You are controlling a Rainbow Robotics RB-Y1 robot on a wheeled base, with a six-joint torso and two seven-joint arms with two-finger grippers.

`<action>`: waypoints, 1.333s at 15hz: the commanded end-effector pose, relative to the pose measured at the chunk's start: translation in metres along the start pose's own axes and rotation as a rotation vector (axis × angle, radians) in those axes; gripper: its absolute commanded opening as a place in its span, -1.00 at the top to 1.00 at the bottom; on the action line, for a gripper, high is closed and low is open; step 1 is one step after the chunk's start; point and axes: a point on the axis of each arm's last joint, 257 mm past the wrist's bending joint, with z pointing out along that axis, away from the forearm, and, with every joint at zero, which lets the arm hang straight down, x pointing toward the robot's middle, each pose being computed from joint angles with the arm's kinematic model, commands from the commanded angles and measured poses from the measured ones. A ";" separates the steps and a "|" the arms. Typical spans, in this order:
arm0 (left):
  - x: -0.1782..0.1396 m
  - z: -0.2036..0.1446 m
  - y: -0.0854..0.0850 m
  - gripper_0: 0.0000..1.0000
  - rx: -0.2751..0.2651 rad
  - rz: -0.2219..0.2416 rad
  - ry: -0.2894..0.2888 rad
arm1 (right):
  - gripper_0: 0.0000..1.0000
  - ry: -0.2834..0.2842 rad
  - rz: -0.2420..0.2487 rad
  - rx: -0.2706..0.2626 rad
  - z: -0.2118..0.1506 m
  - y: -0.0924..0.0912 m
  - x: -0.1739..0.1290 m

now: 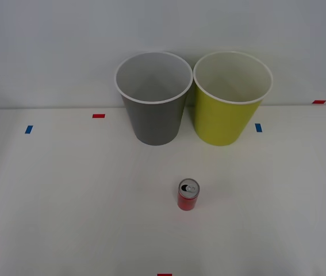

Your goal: Put cans in the gray bin and PET bottles in the light green bin.

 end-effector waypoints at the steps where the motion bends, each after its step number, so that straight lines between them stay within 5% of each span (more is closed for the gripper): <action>1: 0.000 0.000 0.000 -1.00 0.000 0.000 0.000 | -1.00 0.000 0.000 0.000 0.000 0.000 0.000; 20: 0.000 0.000 0.000 -1.00 0.000 0.000 0.000 | -1.00 0.000 0.000 0.000 0.000 0.000 0.000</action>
